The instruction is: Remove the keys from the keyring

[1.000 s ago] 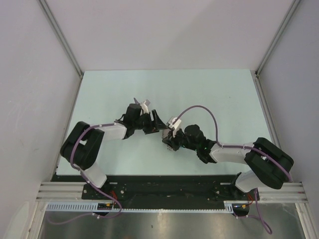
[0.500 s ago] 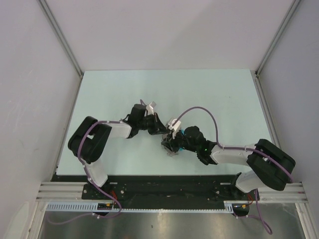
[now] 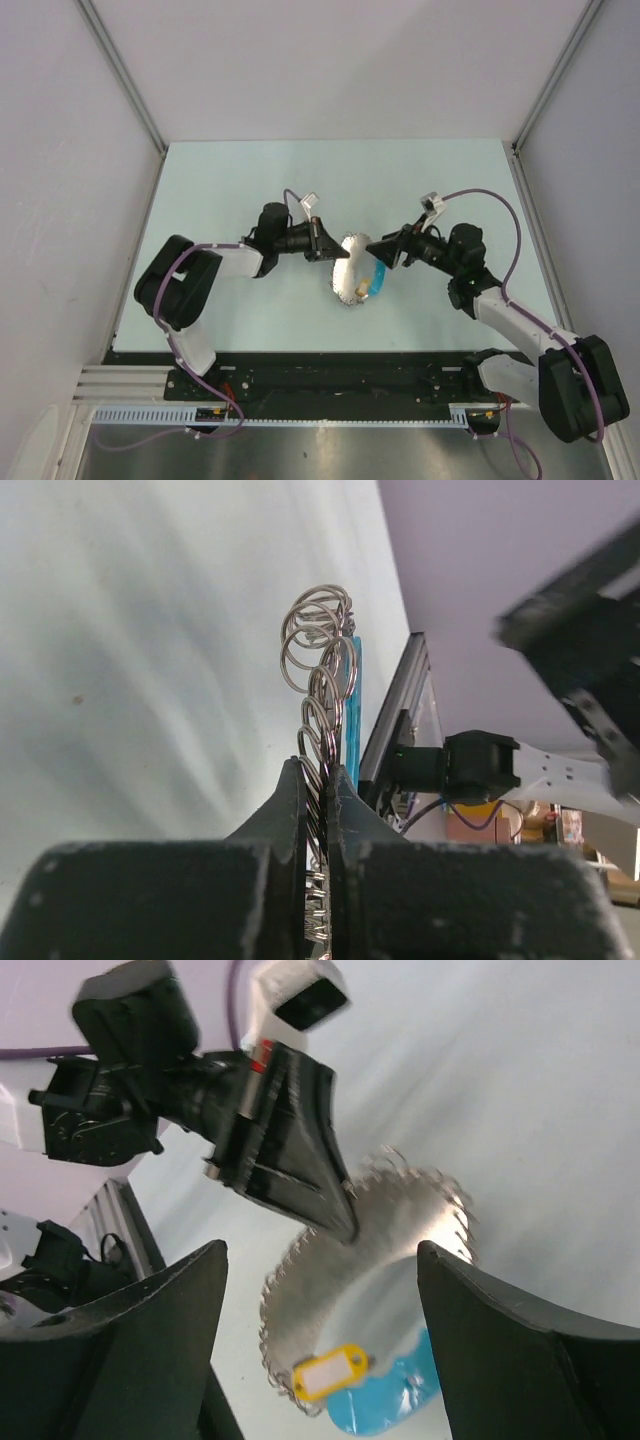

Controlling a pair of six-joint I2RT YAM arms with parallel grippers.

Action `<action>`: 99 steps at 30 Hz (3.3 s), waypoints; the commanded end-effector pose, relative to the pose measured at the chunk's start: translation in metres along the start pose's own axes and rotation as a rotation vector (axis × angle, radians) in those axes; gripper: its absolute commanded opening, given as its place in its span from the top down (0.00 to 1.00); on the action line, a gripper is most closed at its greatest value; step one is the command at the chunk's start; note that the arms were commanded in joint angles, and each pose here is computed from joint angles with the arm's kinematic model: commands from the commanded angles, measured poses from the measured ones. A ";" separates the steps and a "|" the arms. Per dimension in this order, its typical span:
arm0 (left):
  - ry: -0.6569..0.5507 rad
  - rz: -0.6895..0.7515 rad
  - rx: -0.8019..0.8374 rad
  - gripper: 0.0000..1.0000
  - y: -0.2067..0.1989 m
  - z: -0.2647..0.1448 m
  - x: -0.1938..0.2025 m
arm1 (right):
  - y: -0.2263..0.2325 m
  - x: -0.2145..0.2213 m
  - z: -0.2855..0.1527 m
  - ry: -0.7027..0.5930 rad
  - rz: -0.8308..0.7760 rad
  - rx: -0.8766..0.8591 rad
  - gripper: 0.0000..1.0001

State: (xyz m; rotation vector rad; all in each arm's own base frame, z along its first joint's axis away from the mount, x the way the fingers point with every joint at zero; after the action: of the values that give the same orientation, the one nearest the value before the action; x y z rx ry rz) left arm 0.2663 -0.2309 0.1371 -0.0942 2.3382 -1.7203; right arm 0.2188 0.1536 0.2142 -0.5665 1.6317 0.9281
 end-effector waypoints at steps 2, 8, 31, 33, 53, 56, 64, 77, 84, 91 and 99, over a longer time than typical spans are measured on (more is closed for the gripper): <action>-0.017 0.158 0.191 1.00 -0.048 -0.018 -0.008 | -0.012 0.011 -0.031 -0.019 0.216 -0.137 0.20; -0.082 0.217 0.211 1.00 -0.059 -0.037 -0.016 | -0.015 0.015 -0.038 -0.014 0.220 -0.227 0.20; -0.129 0.531 0.380 0.97 -0.135 -0.091 0.003 | 0.008 -0.052 -0.013 -0.259 0.101 -0.516 1.00; -0.144 0.546 0.344 0.90 -0.146 -0.103 0.006 | 0.016 -0.073 -0.016 -0.299 0.024 -0.532 1.00; -0.122 0.827 0.342 0.13 -0.170 -0.136 0.037 | 0.063 -0.137 -0.026 -0.380 -0.139 -0.548 1.00; -0.091 0.838 0.355 0.13 -0.171 -0.132 0.041 | 0.066 -0.135 -0.020 -0.349 -0.153 -0.542 1.00; -0.086 0.816 0.333 0.31 -0.169 -0.123 0.038 | 0.067 -0.132 -0.016 -0.288 -0.164 -0.529 1.00; -0.103 0.725 0.417 1.00 -0.183 -0.114 0.041 | 0.059 -0.130 -0.011 -0.277 -0.142 -0.505 0.93; -0.255 0.669 0.381 1.00 -0.194 -0.121 0.037 | 0.061 -0.110 -0.024 -0.288 -0.249 -0.355 0.41; -0.352 0.653 0.359 1.00 -0.202 -0.130 0.037 | 0.079 -0.080 -0.016 -0.325 -0.435 -0.328 0.33; -0.402 0.645 0.391 1.00 -0.216 -0.142 0.043 | 0.100 -0.056 0.014 -0.376 -0.528 -0.337 0.31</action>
State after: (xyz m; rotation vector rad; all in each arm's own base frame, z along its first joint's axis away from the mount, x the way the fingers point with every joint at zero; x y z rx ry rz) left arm 0.1819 -0.1764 0.3494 0.3322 1.5939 -1.5735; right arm 0.1536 0.2065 0.2860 -0.9943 1.0233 0.9892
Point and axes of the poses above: each gripper's point midway between its finger pads, its own z axis out along the fingers, its own y axis along the line the jaws close on, x = y × z, the point moved 10 cm from there along -z, back along the fingers, and after that the axes turned 13 degrees about -z, right-handed, at the moved point
